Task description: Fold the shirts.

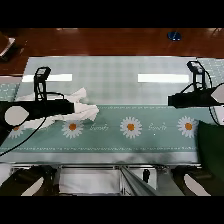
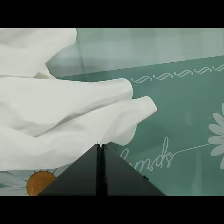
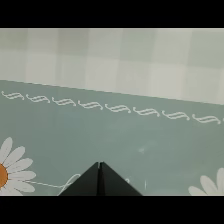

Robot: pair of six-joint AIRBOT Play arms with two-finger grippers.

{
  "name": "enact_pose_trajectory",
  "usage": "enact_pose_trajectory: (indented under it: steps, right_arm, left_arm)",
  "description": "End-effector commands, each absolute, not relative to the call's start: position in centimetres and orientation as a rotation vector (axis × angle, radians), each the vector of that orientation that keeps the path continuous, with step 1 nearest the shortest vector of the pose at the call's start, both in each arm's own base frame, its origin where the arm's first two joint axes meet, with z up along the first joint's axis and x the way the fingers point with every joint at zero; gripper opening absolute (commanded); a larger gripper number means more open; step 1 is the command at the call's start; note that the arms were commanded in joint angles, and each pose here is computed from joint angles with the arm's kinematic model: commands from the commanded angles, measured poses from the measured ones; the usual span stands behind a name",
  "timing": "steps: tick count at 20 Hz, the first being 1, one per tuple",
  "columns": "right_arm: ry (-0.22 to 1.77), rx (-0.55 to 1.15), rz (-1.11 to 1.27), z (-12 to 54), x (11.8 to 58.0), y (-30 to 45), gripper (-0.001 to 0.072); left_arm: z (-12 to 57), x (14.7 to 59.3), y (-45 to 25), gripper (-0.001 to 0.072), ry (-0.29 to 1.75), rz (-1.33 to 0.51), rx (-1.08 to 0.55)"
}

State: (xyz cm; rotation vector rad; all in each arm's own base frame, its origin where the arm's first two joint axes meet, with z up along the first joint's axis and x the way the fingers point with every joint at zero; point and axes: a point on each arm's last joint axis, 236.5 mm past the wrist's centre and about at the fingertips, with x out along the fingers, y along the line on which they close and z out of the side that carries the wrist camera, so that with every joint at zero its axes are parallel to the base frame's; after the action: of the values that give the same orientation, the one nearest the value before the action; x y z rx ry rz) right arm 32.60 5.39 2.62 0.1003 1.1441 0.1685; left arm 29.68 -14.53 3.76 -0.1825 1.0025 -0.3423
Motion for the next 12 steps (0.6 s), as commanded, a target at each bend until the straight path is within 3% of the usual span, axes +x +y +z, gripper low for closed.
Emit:
enact_pose_trajectory:
  steps: [1, 12]
  right_arm:
    - [1.144, 0.100, 0.169, 2.6, 32.6, 5.4, 0.0024]
    - [1.093, 0.107, 0.164, 3.2, 33.7, 5.4, 0.0024]
  left_arm:
    - [3.7, 29.7, -14.5, 0.0023, 1.004, -0.343, -0.182]
    - [3.7, 29.8, -14.5, 0.0024, 1.000, -0.340, -0.177]
